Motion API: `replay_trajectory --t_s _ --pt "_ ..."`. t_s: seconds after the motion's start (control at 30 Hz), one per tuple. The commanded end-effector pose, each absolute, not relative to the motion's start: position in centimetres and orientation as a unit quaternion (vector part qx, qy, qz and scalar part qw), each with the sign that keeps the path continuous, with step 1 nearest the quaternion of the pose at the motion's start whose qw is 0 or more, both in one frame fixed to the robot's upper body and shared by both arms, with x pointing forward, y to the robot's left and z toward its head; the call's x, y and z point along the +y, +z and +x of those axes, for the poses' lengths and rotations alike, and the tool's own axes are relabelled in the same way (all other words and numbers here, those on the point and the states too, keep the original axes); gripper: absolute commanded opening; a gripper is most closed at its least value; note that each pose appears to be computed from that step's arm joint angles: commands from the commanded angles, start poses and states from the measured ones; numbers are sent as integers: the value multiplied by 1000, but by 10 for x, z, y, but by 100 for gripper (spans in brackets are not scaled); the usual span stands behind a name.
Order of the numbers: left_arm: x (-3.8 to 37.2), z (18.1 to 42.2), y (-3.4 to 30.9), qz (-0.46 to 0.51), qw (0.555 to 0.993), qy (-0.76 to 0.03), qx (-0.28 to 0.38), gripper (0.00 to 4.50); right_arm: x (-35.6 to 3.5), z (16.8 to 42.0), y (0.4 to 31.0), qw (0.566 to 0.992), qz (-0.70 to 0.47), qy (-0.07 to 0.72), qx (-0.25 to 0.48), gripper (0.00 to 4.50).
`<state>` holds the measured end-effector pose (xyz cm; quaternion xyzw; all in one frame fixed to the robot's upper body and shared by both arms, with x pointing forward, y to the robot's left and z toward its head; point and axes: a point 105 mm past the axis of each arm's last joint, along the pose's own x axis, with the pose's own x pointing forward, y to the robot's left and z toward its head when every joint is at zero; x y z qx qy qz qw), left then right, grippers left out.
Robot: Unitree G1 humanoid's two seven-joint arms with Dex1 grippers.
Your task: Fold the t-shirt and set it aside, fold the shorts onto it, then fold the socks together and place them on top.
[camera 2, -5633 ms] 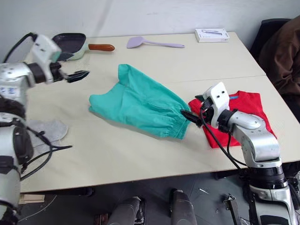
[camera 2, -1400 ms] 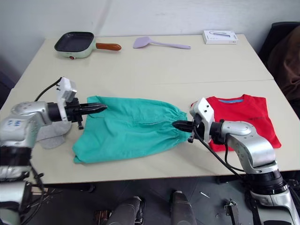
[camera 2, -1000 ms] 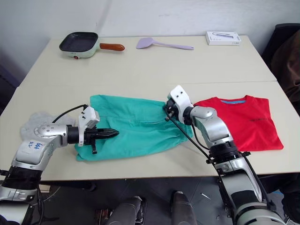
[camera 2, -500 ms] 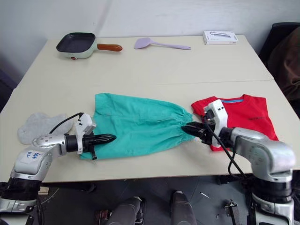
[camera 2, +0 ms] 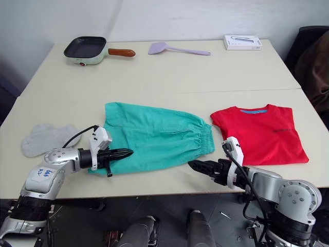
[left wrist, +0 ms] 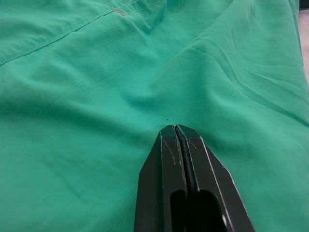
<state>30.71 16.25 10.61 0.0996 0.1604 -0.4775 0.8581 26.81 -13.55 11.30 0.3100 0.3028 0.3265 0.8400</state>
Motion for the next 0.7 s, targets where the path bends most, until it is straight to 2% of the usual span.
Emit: replay_trajectory --t_s 0.03,0.17,0.23,0.27,0.4,0.53,0.6,0.63,0.7 --pt "158 310 114 115 856 -484 142 0 -129 286 106 834 356 287 309 447" --pt "156 314 111 123 857 -479 145 0 -119 313 109 832 395 254 294 447" --pt "156 318 109 127 864 -466 146 0 -118 321 108 837 397 239 291 408" --pt "157 320 108 127 866 -460 147 0 -118 322 108 838 398 235 289 385" --pt "155 326 112 120 876 -448 134 0 -120 326 111 853 382 234 270 242" --pt "148 336 144 73 883 -454 88 0 -121 330 119 868 355 248 241 97" --pt "148 341 147 75 884 -453 88 0 -119 330 120 874 335 260 238 31" --pt "148 344 145 87 883 -451 94 0 -118 329 120 877 320 268 237 4" --pt "147 351 135 109 880 -448 111 0 -115 327 122 883 293 286 232 4"
